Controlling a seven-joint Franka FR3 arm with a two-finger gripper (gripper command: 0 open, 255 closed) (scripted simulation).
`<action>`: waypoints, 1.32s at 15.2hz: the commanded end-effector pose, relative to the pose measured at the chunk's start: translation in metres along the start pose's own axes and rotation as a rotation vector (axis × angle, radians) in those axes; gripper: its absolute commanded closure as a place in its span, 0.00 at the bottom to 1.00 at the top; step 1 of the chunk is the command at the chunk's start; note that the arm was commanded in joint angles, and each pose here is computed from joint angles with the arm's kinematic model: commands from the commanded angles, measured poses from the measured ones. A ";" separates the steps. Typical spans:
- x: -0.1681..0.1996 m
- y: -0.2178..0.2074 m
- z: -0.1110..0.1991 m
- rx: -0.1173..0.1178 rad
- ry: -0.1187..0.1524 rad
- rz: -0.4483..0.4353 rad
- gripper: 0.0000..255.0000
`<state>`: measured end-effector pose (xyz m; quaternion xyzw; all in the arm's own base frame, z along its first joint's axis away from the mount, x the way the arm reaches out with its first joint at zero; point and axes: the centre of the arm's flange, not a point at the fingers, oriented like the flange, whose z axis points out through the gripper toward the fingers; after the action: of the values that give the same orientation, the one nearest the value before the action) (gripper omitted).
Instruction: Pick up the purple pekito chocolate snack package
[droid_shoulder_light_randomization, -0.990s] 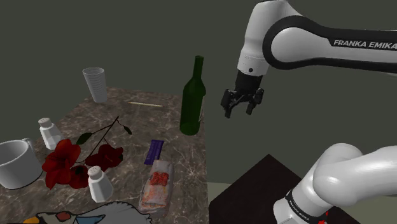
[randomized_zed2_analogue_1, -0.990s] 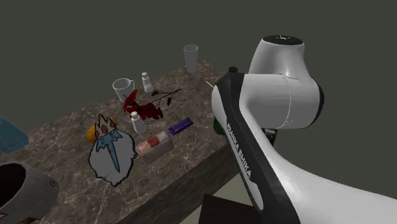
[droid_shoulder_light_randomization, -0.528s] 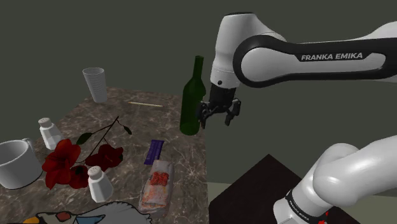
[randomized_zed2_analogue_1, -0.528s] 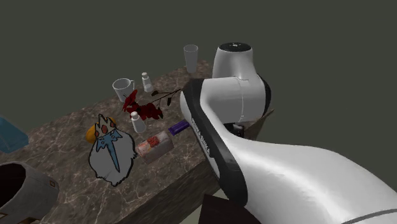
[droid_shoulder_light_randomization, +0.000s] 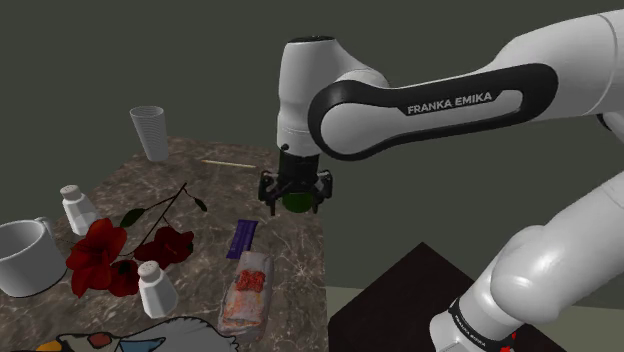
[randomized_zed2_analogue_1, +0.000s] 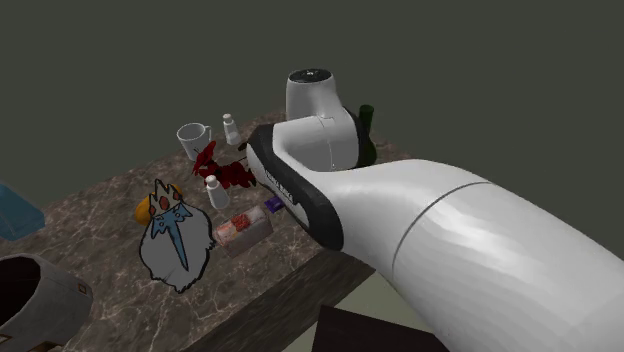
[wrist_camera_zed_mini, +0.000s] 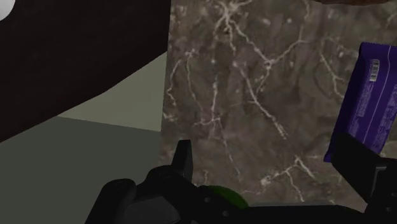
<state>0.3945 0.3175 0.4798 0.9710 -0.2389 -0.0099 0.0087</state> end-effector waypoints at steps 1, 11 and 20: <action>-0.001 -0.026 0.010 0.002 0.003 0.028 0.00; 0.002 -0.111 0.056 0.001 0.015 0.113 0.00; 0.002 -0.111 0.080 0.001 0.015 0.113 1.00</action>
<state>0.4465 0.4142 0.3981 0.9560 -0.2933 -0.0015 0.0100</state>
